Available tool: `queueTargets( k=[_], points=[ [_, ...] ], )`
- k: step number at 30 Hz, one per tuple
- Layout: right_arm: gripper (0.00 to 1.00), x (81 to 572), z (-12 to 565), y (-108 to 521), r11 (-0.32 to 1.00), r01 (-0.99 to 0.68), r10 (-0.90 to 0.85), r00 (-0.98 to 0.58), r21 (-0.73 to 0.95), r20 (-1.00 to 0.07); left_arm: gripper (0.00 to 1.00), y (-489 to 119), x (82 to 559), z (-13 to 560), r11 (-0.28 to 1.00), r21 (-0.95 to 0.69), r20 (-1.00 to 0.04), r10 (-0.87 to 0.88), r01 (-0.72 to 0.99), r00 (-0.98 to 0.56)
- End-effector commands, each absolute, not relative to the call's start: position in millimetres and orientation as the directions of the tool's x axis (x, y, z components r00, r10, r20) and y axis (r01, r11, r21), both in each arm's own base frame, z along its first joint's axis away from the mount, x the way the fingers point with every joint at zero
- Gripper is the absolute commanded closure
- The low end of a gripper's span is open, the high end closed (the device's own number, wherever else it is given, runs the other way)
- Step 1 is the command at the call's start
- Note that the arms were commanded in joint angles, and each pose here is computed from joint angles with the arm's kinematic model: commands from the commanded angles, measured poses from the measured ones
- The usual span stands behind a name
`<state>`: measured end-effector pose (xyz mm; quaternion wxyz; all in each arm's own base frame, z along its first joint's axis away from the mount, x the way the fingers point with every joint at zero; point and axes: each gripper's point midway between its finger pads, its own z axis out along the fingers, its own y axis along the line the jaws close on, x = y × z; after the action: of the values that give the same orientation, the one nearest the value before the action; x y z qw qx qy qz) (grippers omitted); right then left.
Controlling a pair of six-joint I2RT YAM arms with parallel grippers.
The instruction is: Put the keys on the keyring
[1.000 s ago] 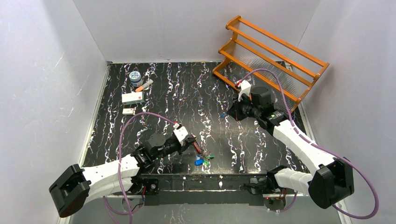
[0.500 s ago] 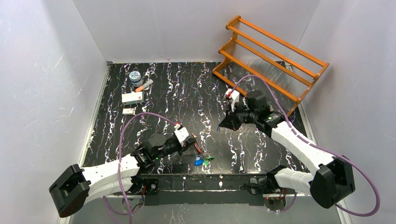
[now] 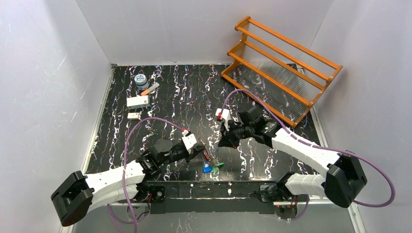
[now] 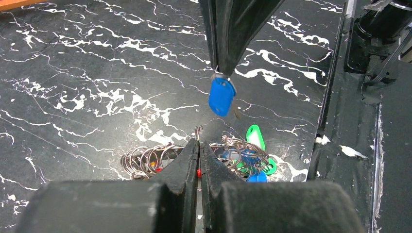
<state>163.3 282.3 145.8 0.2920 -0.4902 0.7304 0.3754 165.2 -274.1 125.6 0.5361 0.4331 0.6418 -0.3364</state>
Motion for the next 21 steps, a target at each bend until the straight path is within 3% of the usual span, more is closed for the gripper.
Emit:
queueTargets(
  k=[1, 21],
  points=[
    [0.99, 166, 148, 295, 0.193, -0.958, -0.513, -0.283, 0.212, -0.811, 1.00, -285, 164, 155, 0.357, 0.072, -0.990, 0.139, 0.931, 0.024],
    [0.99, 159, 159, 327, 0.081, -0.976, -0.485, -0.217, 0.203, -0.848, 1.00, -287, 164, 156, 0.343, 0.079, -0.989, 0.144, 0.936, 0.031]
  ],
)
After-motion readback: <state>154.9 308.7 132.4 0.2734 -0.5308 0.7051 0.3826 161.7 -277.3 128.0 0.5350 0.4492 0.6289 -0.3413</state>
